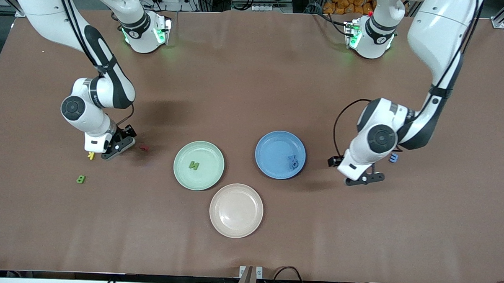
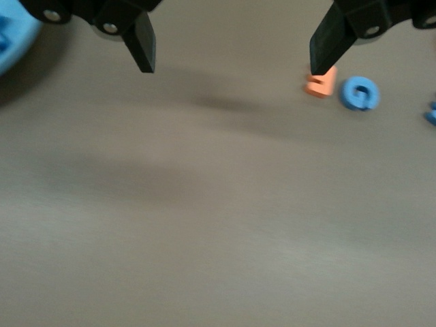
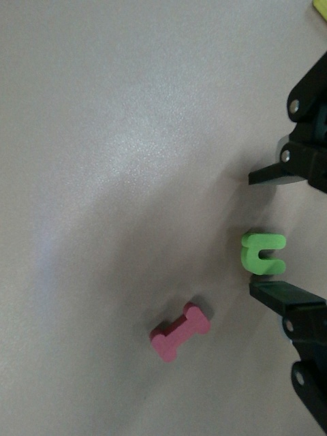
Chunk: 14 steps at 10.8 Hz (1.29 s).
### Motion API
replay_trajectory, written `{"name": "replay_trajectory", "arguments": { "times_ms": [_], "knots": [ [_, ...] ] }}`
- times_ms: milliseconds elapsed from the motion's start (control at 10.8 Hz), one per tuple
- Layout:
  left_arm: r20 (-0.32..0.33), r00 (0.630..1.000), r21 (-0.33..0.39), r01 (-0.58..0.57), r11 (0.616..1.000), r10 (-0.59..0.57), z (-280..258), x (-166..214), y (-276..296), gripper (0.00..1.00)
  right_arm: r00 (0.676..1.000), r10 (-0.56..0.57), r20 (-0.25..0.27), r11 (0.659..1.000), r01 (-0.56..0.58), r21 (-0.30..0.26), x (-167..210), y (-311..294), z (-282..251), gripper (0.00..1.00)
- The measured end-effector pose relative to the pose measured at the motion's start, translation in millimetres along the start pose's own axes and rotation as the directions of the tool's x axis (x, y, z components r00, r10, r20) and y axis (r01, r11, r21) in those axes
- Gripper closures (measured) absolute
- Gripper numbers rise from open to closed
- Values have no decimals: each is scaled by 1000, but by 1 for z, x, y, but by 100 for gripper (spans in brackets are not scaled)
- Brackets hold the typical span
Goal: Sort letters by color into matching plates
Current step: 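Grasp the green n with the right gripper while the left gripper hovers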
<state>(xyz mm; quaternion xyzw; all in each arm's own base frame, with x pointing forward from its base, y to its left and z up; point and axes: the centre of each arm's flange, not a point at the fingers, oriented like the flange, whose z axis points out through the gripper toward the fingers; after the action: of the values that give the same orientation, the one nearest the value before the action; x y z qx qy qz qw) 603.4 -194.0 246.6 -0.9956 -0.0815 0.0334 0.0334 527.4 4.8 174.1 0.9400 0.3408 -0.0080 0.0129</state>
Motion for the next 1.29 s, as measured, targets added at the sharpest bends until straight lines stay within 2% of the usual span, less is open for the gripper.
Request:
{"name": "replay_trajectory", "arguments": {
  "times_ms": [92, 185, 277, 370, 462, 555, 647, 1109, 1294],
  "knots": [
    [-18, 1000, -12, 3, 1000, -4, 2, 1, -21, 0, 1000, -1, -2, 1000, 1, -1, 0, 0, 0, 35],
    [-29, 999, -20, 15, 1000, -15, 6, 1, -43, 0, 1000, -2, -3, 1000, 2, -2, 0, -1, 0, 44],
    [-34, 999, -25, 34, 999, -35, 10, 0, -64, 0, 1000, -2, -3, 1000, 2, -2, 1, -1, 0, 44],
    [-38, 998, -31, 53, 998, -54, 15, 0, -81, 0, 1000, -3, -3, 1000, 3, -2, 1, -1, 0, 51],
    [-49, 996, -44, 71, 997, -73, 22, 0, -94, 0, 1000, -4, -5, 1000, 4, -2, 1, -1, 0, 63],
    [-63, 994, -60, 87, 994, -91, 32, -2, -106, 0, 1000, -4, -5, 1000, 4, -2, 1, -2, 0, 65],
    [-72, 991, -76, 108, 991, -113, 45, -7, -121, 0, 1000, -5, -6, 1000, 5, -3, 2, -2, -1, 73],
    [-41, 975, -80, 213, 974, -216, 69, -10, -184, 0, 1000, -1, -8, 1000, 1, -5, 1, 1, -2, 73],
    [-32, 967, -81, 248, 965, -251, 71, -12, -181, 0, 1000, 19, -22, 1000, -19, -18, -1, 13, -8, 73]
  ]
}}
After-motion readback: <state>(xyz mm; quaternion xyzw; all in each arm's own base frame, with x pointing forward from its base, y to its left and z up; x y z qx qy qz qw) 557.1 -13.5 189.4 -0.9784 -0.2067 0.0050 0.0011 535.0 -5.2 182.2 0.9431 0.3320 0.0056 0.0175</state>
